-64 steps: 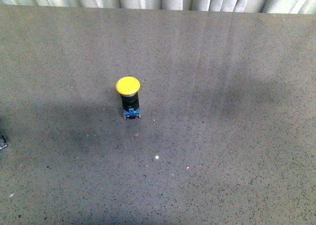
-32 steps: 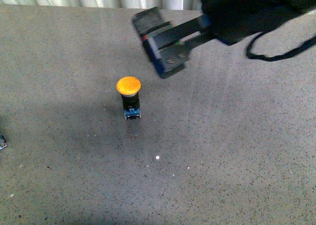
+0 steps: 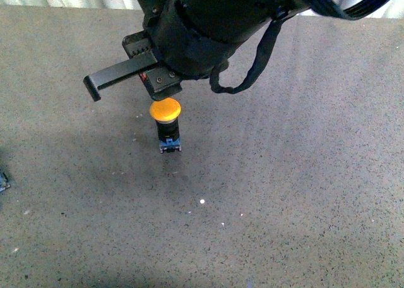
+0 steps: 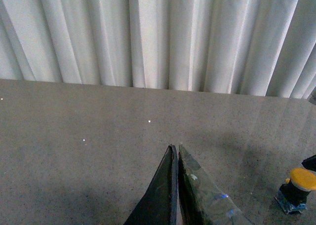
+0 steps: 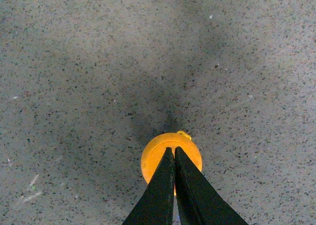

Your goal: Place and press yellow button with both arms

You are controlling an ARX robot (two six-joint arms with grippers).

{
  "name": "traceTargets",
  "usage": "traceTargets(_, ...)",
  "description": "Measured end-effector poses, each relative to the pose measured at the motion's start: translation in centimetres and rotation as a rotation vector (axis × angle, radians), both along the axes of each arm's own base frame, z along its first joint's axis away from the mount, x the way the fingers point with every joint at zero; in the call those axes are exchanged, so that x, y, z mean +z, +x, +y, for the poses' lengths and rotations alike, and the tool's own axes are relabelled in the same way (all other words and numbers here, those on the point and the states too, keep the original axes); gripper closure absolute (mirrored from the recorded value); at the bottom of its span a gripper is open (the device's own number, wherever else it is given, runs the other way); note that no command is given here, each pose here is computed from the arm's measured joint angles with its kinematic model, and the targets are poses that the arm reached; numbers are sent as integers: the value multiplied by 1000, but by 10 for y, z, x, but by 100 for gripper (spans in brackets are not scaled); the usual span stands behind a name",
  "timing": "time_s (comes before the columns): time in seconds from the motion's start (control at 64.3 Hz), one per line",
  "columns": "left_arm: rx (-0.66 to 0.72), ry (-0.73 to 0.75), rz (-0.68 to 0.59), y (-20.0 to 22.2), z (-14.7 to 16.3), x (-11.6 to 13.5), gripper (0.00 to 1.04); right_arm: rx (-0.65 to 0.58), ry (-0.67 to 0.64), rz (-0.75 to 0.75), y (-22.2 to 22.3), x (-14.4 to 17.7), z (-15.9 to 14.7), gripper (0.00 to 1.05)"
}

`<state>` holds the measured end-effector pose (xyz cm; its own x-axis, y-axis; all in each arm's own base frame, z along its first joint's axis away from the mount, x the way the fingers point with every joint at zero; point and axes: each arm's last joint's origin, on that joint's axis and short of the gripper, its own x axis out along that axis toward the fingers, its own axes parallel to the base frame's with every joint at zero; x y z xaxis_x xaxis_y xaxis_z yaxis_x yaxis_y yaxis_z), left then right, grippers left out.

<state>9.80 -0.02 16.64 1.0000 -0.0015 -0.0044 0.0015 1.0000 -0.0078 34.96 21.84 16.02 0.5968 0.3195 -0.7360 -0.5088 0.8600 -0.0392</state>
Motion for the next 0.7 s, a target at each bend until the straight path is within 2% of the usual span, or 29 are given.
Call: traceTargets(0.7,0,0,0,0,0,0,103,-3,-5,40,0,-9,0,103)
